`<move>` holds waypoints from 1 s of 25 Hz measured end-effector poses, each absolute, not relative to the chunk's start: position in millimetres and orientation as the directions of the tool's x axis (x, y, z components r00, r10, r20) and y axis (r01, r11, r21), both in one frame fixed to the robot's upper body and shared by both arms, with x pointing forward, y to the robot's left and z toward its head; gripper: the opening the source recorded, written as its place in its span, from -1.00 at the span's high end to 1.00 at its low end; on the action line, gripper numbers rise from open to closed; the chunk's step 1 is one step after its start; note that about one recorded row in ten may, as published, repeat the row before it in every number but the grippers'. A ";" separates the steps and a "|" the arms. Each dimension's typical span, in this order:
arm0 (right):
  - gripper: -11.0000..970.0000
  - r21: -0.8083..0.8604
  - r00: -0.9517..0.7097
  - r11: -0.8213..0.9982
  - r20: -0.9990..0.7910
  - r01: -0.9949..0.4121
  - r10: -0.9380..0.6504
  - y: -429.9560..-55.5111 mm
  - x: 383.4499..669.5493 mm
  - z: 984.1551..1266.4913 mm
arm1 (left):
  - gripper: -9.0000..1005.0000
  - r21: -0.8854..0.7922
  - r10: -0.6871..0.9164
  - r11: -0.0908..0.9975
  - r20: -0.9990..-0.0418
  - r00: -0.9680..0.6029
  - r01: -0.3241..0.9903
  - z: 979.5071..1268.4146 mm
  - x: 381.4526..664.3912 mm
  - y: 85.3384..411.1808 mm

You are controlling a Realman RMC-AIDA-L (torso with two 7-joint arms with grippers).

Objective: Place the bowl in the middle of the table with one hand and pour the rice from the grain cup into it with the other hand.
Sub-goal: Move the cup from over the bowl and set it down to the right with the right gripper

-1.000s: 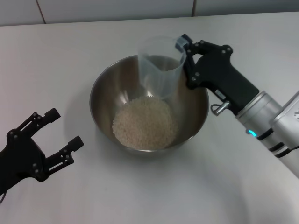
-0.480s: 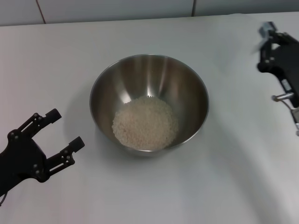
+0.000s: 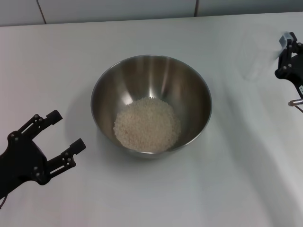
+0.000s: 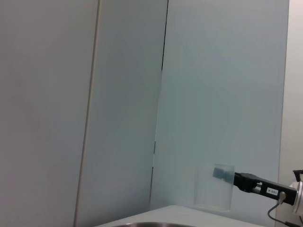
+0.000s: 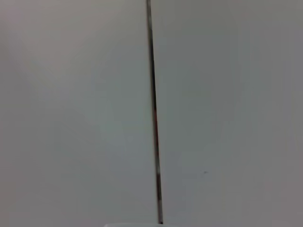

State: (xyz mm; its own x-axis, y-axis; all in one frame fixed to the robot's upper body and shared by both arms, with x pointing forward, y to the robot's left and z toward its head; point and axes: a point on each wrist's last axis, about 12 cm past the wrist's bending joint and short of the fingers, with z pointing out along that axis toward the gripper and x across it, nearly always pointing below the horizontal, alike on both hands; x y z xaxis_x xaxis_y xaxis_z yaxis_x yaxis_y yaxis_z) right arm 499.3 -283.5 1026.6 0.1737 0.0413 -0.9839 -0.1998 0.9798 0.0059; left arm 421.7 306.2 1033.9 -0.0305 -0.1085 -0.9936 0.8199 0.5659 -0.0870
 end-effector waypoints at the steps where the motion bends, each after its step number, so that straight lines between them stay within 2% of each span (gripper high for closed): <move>1: 0.94 0.005 0.170 0.979 -0.985 -0.203 0.040 -282.8 499.9 1026.4 | -0.71 -0.087 -0.109 0.566 -0.994 -0.031 0.820 1033.9 421.7 306.2; 6: 0.94 -0.004 0.117 0.978 -0.993 -0.208 0.020 -280.5 506.1 1021.6 | -0.71 -0.085 -0.113 0.560 -0.993 -0.025 0.824 1035.0 421.9 305.7; 12: 0.94 -0.020 -0.029 0.979 -0.999 -0.201 -0.026 -281.3 517.3 1007.3 | -0.71 -0.085 -0.116 0.557 -0.993 -0.025 0.826 1035.6 422.9 305.2; 25: 0.94 -0.025 -0.078 0.975 -0.996 -0.221 -0.043 -277.3 517.4 1001.3 | -0.71 -0.085 -0.120 0.554 -0.993 -0.022 0.828 1036.5 421.1 306.2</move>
